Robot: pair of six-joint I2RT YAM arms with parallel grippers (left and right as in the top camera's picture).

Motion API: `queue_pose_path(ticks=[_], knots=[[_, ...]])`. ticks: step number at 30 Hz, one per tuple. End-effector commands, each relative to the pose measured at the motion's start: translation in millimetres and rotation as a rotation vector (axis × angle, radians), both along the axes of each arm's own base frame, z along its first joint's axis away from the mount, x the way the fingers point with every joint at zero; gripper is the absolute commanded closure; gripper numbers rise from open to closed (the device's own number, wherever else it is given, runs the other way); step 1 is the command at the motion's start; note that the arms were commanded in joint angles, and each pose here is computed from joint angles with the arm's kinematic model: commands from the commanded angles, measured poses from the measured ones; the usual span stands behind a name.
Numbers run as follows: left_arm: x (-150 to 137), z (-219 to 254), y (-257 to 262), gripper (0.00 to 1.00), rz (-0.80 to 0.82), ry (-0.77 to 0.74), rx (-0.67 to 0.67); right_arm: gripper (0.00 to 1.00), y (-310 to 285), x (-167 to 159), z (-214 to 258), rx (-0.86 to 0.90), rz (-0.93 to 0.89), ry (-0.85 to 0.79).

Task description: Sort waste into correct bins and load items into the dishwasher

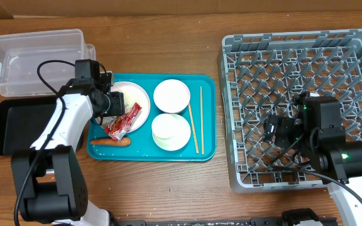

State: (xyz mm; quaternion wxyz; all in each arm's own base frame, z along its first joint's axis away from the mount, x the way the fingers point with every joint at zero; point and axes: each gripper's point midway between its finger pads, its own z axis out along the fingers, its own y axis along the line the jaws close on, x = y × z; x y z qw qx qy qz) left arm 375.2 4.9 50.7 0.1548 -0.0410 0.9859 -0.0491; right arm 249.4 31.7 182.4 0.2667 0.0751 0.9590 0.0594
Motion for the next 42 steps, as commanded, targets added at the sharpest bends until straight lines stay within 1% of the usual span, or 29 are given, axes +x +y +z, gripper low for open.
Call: queue_pose_path(ticks=[1,2,3,7,10,13,17,20,24,30,34,36,37,38,39,41,42], knots=[[10,4,1,0.66,-0.010,-0.027,0.014,0.00,-2,5,11,-0.008,-0.009,-0.033],[12,4,1,0.75,-0.010,-0.034,0.014,0.00,-2,5,11,-0.008,-0.009,-0.033],[14,5,1,0.95,-0.010,-0.046,0.015,0.00,-2,5,11,-0.008,-0.009,-0.033],[18,9,2,0.96,-0.007,-0.055,0.015,0.00,-2,5,11,-0.008,-0.009,-0.033],[23,22,3,0.96,-0.006,-0.066,0.017,0.00,-2,5,11,-0.008,-0.009,-0.033],[34,47,8,0.96,0.004,-0.100,0.039,0.00,-2,5,11,-0.008,-0.009,-0.033],[49,92,21,0.96,0.032,-0.166,0.079,0.00,-2,5,11,-0.008,-0.009,-0.033],[60,125,36,0.96,0.068,-0.231,0.124,0.00,-2,5,11,-0.008,-0.009,-0.033],[77,155,64,0.96,0.137,-0.324,0.198,0.00,-2,5,11,-0.008,-0.009,-0.034],[100,177,104,0.96,0.226,-0.467,0.233,0.00,-2,5,11,-0.008,-0.009,-0.034],[115,177,133,0.96,0.280,-0.525,0.252,0.00,-2,5,11,-0.008,-0.009,-0.034],[121,172,140,0.96,0.291,-0.534,0.256,0.00,-2,5,11,-0.008,-0.009,-0.034],[123,169,142,0.92,0.293,-0.534,0.256,0.00,-2,5,11,-0.008,-0.009,-0.034],[126,164,143,0.86,0.294,-0.533,0.257,0.00,-2,5,11,-0.008,-0.009,-0.034],[129,159,144,0.78,0.293,-0.528,0.257,0.00,-2,5,11,-0.008,-0.009,-0.034],[133,151,145,0.69,0.293,-0.521,0.256,0.00,-2,5,11,-0.008,-0.009,-0.033],[133,150,145,0.60,0.293,-0.520,0.255,0.00,-2,5,11,-0.008,-0.009,-0.033]])
